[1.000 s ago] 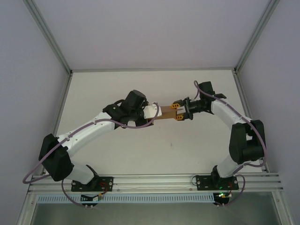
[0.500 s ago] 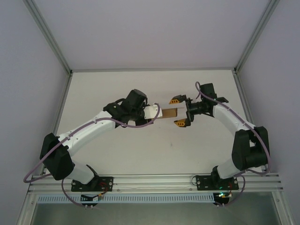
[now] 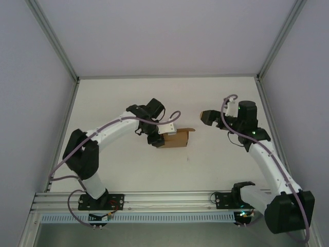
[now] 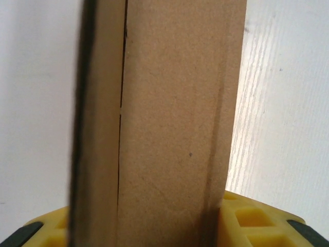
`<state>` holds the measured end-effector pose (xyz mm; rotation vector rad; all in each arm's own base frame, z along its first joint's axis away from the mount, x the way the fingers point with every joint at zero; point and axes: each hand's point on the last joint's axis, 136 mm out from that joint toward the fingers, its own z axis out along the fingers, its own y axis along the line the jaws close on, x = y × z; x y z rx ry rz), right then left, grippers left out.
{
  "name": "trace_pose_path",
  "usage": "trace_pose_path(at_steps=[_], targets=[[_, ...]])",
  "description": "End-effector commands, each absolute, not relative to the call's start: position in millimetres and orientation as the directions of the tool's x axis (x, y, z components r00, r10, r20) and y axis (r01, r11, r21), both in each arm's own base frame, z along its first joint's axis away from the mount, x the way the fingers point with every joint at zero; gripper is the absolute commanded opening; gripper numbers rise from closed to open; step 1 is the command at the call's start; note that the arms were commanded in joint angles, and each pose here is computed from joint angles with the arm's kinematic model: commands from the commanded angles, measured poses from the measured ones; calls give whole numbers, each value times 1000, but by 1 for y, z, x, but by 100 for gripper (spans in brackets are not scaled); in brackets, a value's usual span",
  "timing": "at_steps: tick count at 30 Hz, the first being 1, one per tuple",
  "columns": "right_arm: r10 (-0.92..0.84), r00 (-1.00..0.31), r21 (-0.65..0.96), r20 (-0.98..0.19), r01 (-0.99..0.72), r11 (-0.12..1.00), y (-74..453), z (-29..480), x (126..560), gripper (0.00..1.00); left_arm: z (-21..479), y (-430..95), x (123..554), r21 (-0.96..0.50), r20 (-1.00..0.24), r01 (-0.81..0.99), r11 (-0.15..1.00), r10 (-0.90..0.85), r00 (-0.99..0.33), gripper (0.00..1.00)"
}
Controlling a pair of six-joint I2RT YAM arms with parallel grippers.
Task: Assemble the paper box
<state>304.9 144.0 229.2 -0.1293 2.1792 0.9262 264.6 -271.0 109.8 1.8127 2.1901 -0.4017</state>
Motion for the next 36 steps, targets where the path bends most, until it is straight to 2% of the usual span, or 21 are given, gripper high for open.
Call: trace_pose_path(at_steps=[1,8,10,14,19,25,27,29,32,36], targets=[[-90,-627,436,-774,-630,642,170,238,281,100,112,-271,255,-131,-359,974,187,906,-223,32],[-336,-439,254,-833,-844,473,200,212,252,96,108,-269,258,-176,-343,968,181,910,-232,32],[-373,-412,218,-831,-860,462,204,204,255,93,107,-269,257,-183,-343,967,178,910,-232,32],[-420,-476,232,-772,-828,511,203,187,272,74,106,-271,257,-189,-350,965,183,905,-240,32],[-524,-504,222,-687,-832,508,208,163,270,67,104,-268,259,-182,-333,964,195,910,-247,32],[-545,-524,207,-655,-818,538,211,152,284,54,105,-267,259,-175,-331,964,201,910,-250,32],[-560,-531,212,-636,-818,534,211,148,285,48,104,-268,260,-172,-332,964,204,909,-252,32],[-580,-539,218,-611,-819,531,212,145,286,36,104,-269,260,-173,-335,964,203,908,-252,32],[-603,-562,225,-566,-809,543,209,142,283,24,102,-268,263,-166,-331,962,215,907,-260,32],[-609,-579,220,-543,-798,562,204,141,279,20,101,-268,265,-162,-331,961,222,906,-265,32]])
